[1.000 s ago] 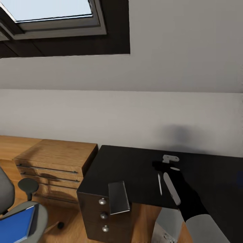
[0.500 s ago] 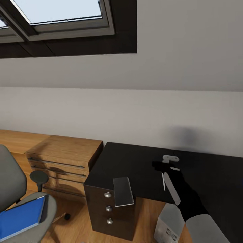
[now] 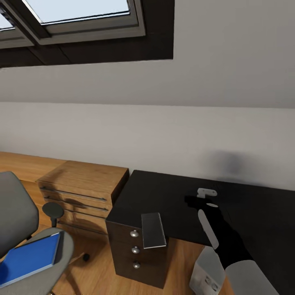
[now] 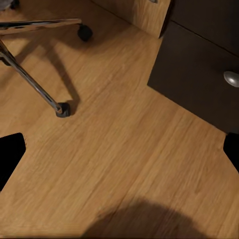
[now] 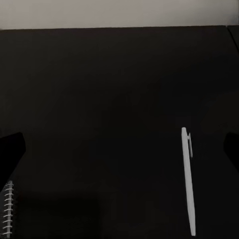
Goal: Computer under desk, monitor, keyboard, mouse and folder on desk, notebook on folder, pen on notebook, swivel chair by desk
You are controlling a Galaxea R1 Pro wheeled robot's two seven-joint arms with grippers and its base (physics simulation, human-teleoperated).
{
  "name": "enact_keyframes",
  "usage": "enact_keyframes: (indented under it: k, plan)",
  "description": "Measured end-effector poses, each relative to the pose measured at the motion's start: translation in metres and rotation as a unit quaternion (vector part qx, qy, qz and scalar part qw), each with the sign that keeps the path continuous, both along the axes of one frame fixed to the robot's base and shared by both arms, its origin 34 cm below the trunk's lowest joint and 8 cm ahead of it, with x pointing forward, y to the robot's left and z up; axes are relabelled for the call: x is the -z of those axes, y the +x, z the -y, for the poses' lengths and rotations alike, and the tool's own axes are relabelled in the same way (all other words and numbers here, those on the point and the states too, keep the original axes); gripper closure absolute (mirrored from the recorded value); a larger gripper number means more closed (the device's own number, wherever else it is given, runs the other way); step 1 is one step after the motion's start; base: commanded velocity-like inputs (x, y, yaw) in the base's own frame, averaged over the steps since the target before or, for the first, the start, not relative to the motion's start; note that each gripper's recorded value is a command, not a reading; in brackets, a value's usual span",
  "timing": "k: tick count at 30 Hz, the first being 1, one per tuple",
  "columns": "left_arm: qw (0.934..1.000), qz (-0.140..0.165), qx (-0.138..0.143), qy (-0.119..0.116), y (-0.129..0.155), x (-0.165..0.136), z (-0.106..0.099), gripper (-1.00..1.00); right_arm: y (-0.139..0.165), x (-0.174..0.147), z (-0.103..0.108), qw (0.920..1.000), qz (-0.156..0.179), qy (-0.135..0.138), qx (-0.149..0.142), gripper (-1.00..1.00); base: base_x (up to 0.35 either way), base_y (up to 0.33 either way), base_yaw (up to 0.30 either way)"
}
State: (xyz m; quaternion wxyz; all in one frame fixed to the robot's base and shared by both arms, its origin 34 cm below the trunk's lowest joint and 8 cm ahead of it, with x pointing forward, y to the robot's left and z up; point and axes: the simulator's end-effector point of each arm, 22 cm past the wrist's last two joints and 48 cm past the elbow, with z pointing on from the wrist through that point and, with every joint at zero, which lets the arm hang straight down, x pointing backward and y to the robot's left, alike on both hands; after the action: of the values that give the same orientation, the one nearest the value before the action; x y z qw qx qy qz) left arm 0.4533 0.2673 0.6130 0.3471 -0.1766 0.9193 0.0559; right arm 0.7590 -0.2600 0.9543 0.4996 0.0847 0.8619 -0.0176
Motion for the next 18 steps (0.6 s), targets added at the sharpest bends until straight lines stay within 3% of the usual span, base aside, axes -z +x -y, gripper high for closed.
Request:
enact_keyframes:
  k: [10,18]
  plan:
    - [1.0,-0.007,0.0,0.0,-0.004,0.004,0.0,-1.0,0.0,0.01,-0.001,1.0,-0.008,0.0,-0.001,-1.0,0.0,0.0,0.131]
    - [1.0,-0.009,0.0,0.0,-0.005,0.005,0.0,-1.0,0.0,0.013,-0.001,0.9999,-0.01,0.001,-0.001,-1.0,0.0,0.008,0.022]
